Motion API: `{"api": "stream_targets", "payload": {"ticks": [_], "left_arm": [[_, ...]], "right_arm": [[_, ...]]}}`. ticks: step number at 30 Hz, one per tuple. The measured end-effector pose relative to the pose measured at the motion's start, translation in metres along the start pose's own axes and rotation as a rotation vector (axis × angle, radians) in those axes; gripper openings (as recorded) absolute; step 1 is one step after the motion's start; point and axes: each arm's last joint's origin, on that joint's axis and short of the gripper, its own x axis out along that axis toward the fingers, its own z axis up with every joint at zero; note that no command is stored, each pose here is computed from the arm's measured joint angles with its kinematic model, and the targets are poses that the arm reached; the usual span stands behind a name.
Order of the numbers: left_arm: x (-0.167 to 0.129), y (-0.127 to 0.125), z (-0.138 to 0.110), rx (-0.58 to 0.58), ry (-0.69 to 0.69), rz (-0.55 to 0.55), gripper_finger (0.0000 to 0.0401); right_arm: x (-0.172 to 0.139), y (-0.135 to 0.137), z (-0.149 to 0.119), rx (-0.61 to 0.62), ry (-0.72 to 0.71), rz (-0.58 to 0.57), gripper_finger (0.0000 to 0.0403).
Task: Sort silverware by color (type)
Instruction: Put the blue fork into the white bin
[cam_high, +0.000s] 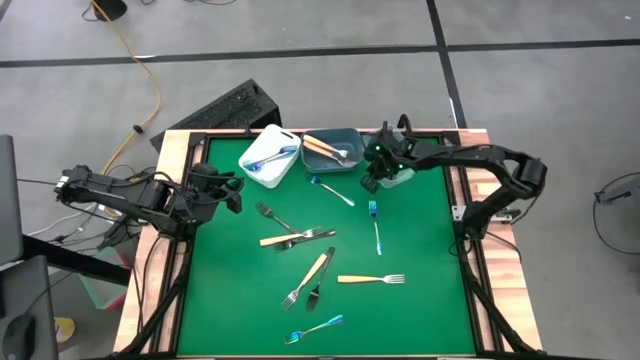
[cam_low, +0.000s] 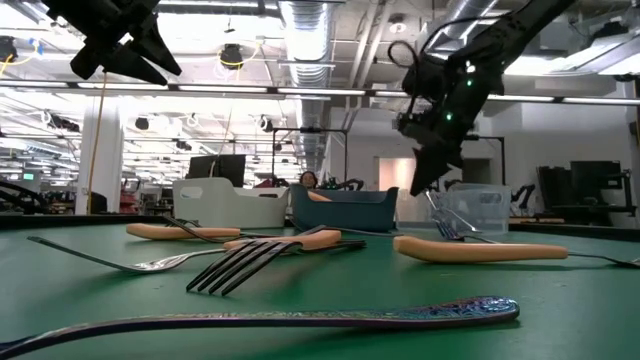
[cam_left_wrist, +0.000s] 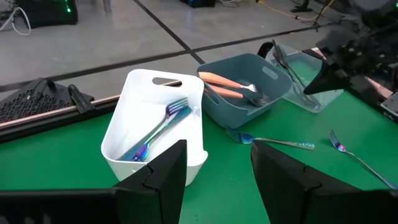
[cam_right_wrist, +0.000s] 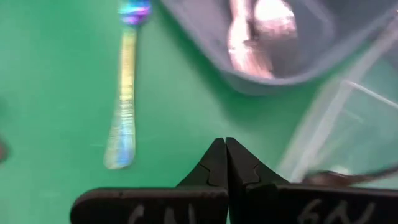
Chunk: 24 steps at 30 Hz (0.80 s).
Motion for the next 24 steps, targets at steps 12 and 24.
{"api": "stream_targets", "payload": {"ticks": [12, 24], "left_arm": [[0.000, 0.000, 0.000, 0.000, 0.000, 0.000, 0.0162], [0.000, 0.000, 0.000, 0.000, 0.007, -0.004, 0.0162]], "right_arm": [[-0.001, 0.002, -0.017, -0.057, 0.161, -0.175, 0.0005], [-0.003, -0.009, -0.015, -0.041, 0.146, -0.233, 0.0005]]}}
